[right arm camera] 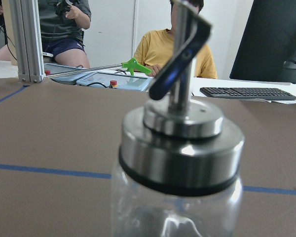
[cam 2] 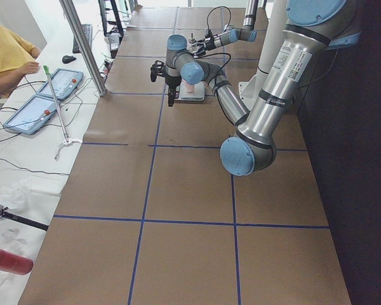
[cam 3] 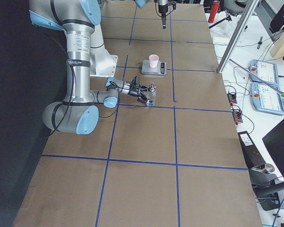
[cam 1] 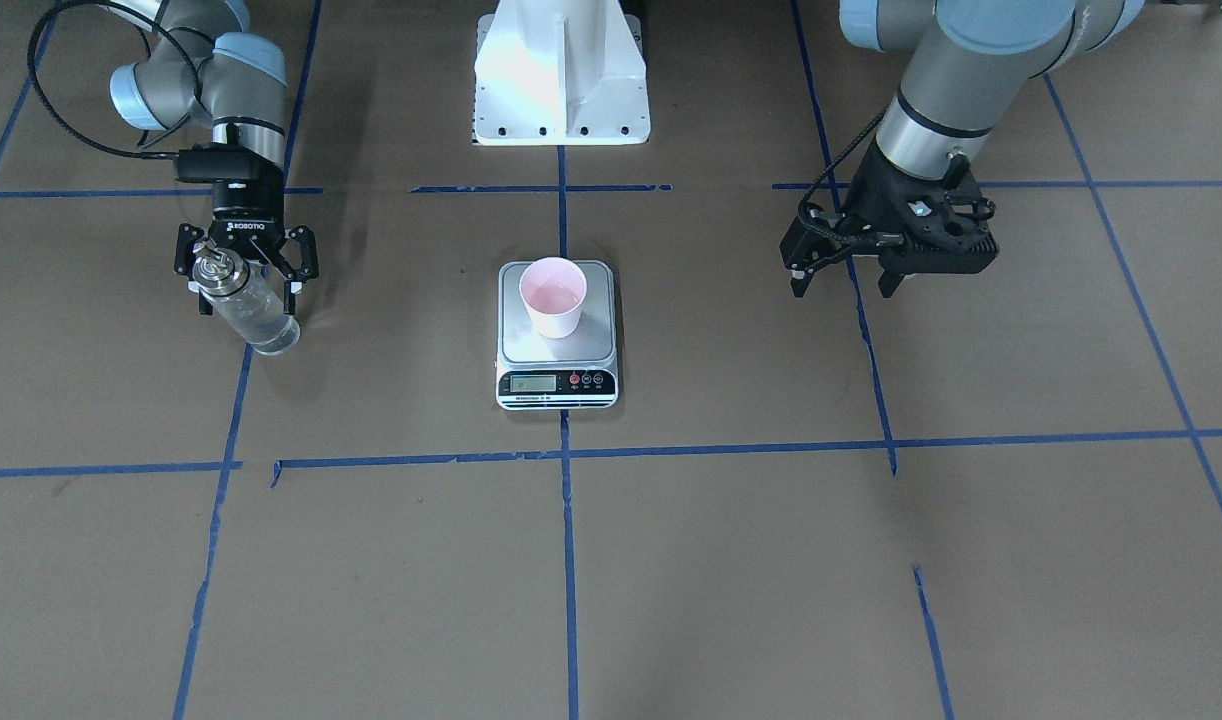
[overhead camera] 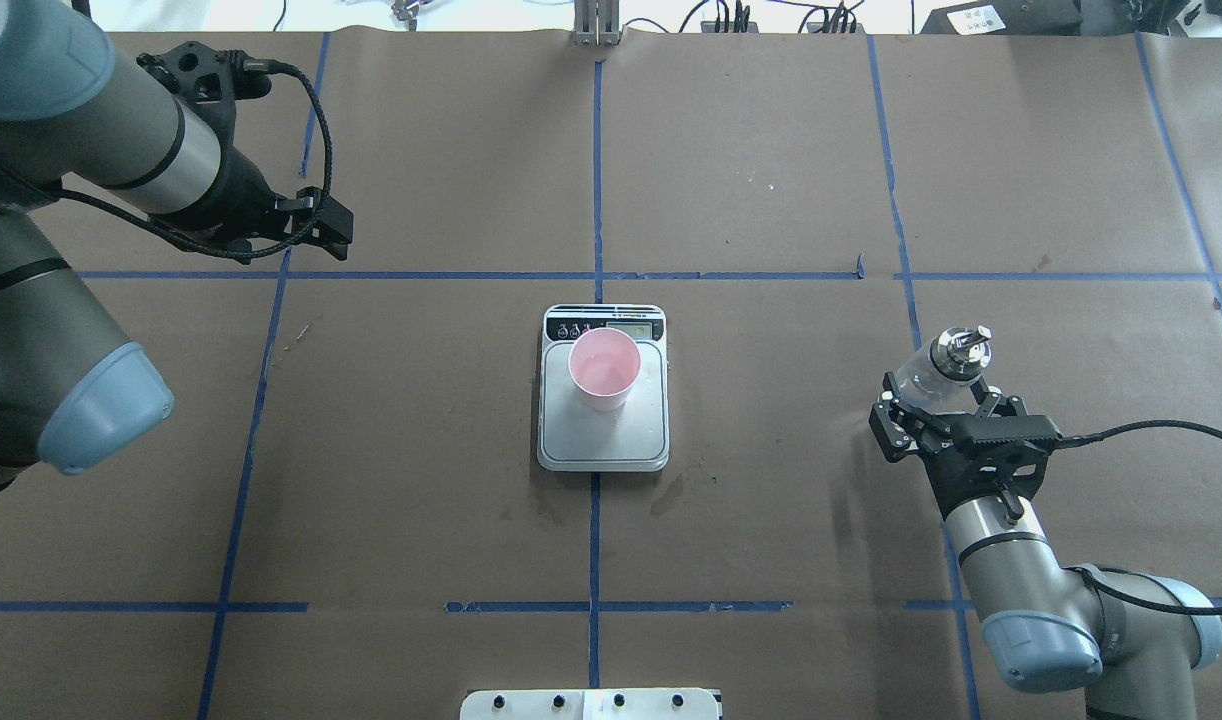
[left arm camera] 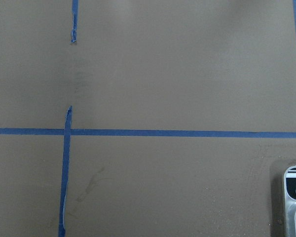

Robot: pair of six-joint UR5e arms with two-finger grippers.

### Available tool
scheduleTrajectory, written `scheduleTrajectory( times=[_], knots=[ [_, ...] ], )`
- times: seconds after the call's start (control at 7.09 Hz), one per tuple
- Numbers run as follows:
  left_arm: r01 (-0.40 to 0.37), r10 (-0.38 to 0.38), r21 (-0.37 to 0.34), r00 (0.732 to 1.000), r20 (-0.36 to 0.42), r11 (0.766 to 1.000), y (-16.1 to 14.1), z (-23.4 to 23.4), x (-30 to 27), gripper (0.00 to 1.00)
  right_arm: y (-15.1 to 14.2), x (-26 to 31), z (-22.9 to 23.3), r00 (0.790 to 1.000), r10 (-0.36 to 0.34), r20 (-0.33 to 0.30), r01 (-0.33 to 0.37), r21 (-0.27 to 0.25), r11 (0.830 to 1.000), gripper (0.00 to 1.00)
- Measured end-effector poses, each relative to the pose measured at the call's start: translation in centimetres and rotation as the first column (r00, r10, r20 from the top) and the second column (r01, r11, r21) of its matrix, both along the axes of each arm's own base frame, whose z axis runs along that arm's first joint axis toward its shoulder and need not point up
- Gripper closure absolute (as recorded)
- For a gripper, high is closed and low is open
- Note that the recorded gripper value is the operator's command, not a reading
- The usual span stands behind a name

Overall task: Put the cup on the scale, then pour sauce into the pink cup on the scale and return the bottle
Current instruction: 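Carry the upright bottle back with the right gripper and lower it, then open the right gripper and pull it back from the bottle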

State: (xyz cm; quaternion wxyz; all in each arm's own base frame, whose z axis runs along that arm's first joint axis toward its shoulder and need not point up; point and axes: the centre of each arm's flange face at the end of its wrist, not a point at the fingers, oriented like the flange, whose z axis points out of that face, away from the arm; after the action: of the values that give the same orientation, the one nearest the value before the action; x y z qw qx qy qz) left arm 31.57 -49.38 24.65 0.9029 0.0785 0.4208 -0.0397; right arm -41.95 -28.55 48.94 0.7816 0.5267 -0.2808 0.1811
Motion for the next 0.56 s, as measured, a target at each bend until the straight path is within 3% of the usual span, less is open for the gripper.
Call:
scheduleTrajectory(
  times=[0.56],
  knots=[
    [0.003,-0.003,-0.003,1.0,0.004,1.0,0.0,0.2,0.0,0.0,3.1,1.8,0.1,0.999,-0.052,-0.005,0.052,0.011,0.999,0.0]
  ],
)
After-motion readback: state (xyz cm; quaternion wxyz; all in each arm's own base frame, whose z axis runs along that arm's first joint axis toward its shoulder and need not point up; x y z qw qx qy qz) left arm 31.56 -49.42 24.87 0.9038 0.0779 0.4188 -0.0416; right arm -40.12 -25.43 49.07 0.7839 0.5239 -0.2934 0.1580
